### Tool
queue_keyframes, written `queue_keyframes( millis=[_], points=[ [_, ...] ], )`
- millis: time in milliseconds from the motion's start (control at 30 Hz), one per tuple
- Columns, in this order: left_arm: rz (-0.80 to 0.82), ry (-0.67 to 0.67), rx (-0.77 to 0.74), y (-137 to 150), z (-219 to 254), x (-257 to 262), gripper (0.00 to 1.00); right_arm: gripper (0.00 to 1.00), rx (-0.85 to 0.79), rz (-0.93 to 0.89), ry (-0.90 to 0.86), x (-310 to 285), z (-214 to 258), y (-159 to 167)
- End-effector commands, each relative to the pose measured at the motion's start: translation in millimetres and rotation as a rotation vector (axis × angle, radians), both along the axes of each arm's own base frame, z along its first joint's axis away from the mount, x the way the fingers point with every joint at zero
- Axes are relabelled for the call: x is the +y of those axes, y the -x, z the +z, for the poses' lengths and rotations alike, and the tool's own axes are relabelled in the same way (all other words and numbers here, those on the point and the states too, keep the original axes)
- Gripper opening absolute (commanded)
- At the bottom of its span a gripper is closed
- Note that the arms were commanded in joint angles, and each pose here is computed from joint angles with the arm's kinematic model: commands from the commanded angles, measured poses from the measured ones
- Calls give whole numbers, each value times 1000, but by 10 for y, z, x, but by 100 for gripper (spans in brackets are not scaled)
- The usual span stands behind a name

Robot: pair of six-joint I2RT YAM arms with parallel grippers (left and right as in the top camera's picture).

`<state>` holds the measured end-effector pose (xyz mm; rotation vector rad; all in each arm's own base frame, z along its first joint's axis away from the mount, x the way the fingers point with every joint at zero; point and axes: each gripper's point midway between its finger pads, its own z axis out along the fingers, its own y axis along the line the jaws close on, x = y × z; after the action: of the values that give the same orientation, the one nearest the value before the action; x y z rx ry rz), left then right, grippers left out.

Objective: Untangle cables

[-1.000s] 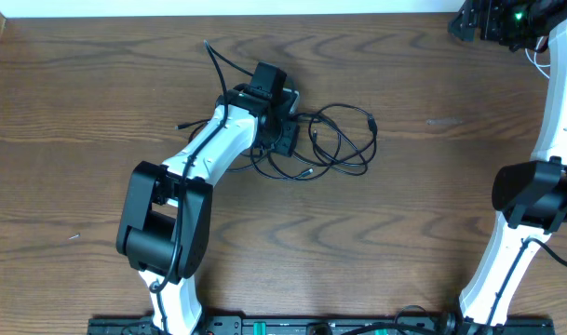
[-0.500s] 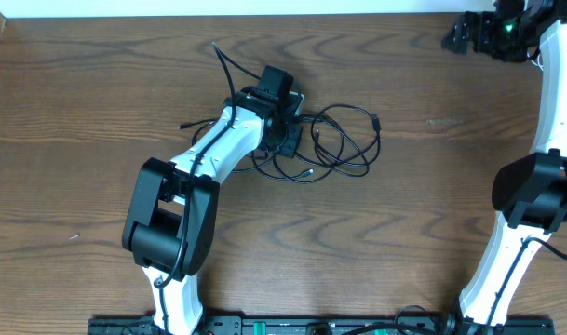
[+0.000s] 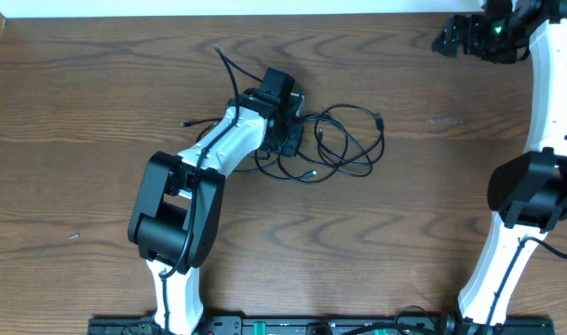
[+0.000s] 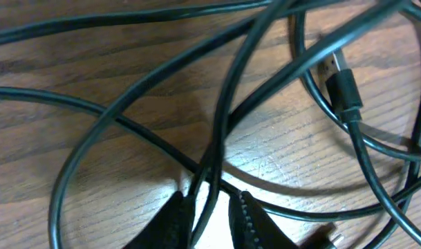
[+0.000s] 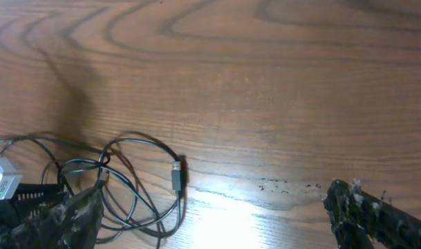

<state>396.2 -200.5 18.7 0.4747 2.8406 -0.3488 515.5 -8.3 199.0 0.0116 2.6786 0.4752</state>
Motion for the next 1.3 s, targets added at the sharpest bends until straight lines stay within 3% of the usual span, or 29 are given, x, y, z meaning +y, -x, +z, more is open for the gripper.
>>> queue_keyframes(
  millis=[0,100,267,433,467,567,733,933,1267],
  points=[
    [11,-15,28,42,-123,22,19,99,9,27,0,86,-43,10],
    [15,-18,34,52,-111,30,8,99,10,36,0,129,-44,13],
    [21,-37,14,20,89,63,8,99,22,59,-2,253,-55,41],
    [33,-22,-97,-63,568,88,8,99,14,98,0,450,-49,32],
    [41,-32,-122,-84,646,118,8,99,13,105,0,485,-48,33],
    [59,-65,-159,-124,731,193,24,99,7,127,1,594,-43,31],
    [45,-135,-105,-80,365,284,36,99,1,161,12,693,-45,41],
    [35,-185,-7,-30,-94,391,45,99,1,173,15,716,-48,51],
    [108,-186,-4,-147,-106,681,50,99,-4,182,19,713,-48,48]
  ],
)
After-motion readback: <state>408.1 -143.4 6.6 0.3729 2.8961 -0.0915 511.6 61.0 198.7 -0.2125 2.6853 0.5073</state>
